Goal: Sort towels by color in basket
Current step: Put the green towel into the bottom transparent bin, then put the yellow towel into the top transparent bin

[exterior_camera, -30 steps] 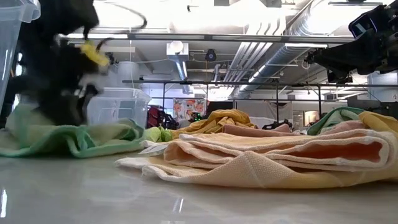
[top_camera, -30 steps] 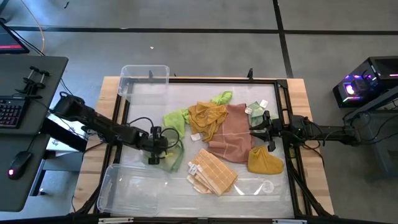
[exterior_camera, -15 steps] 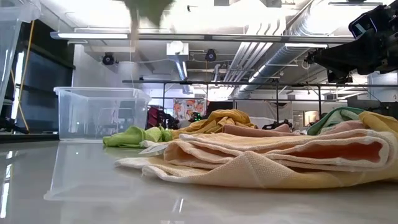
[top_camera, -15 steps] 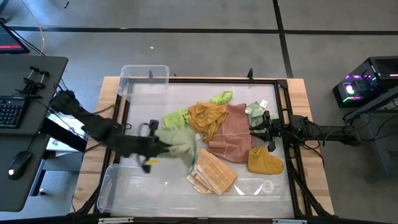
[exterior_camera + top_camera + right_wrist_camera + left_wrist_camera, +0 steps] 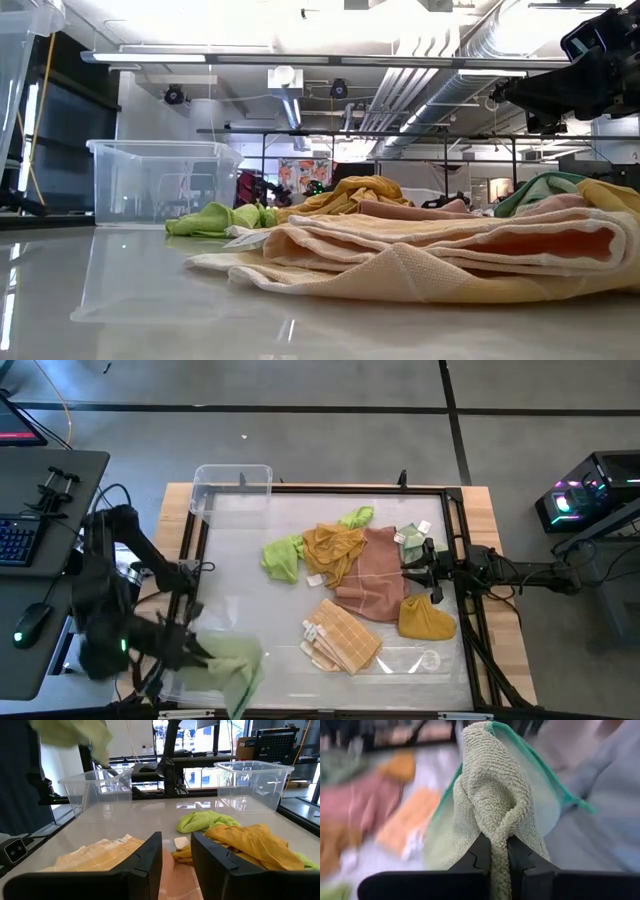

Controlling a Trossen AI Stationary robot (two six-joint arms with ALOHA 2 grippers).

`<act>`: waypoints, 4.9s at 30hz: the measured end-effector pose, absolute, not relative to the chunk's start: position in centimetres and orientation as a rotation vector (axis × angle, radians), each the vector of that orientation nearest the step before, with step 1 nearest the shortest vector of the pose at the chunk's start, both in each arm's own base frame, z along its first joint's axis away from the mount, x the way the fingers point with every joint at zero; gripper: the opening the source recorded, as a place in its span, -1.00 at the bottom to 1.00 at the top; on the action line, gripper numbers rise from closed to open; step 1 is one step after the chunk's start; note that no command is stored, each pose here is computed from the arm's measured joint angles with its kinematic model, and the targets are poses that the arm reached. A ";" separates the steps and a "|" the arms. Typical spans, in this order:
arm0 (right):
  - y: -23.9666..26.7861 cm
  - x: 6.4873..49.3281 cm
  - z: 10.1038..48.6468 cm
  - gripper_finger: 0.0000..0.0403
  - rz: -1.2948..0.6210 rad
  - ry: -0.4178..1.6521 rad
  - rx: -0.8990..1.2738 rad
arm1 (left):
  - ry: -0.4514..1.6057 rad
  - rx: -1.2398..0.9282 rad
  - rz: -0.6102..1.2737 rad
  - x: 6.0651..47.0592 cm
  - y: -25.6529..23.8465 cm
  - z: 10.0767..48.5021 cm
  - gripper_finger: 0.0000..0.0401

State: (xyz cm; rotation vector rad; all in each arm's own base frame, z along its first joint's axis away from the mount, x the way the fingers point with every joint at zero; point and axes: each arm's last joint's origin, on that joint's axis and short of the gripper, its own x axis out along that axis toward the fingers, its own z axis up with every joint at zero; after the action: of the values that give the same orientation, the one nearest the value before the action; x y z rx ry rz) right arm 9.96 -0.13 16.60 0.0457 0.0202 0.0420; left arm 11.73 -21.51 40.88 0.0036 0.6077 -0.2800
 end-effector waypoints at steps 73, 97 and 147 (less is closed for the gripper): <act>-0.1 10.0 16.6 -0.51 0.042 0.020 0.046 | 0.251 0.160 -0.275 24.7 -7.3 23.2 -0.59; -0.1 10.0 16.6 -0.51 0.042 0.020 0.046 | -0.052 -0.028 -0.166 23.1 -3.6 18.9 -0.59; -0.1 10.0 16.6 -0.51 0.042 0.021 0.046 | 0.688 0.106 0.525 41.8 3.6 16.4 0.23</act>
State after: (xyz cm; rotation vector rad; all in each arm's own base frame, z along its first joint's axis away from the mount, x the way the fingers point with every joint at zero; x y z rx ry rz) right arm 9.97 -0.13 16.59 0.0457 0.0212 0.0420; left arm 41.79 3.55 16.41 0.1056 0.6879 0.5249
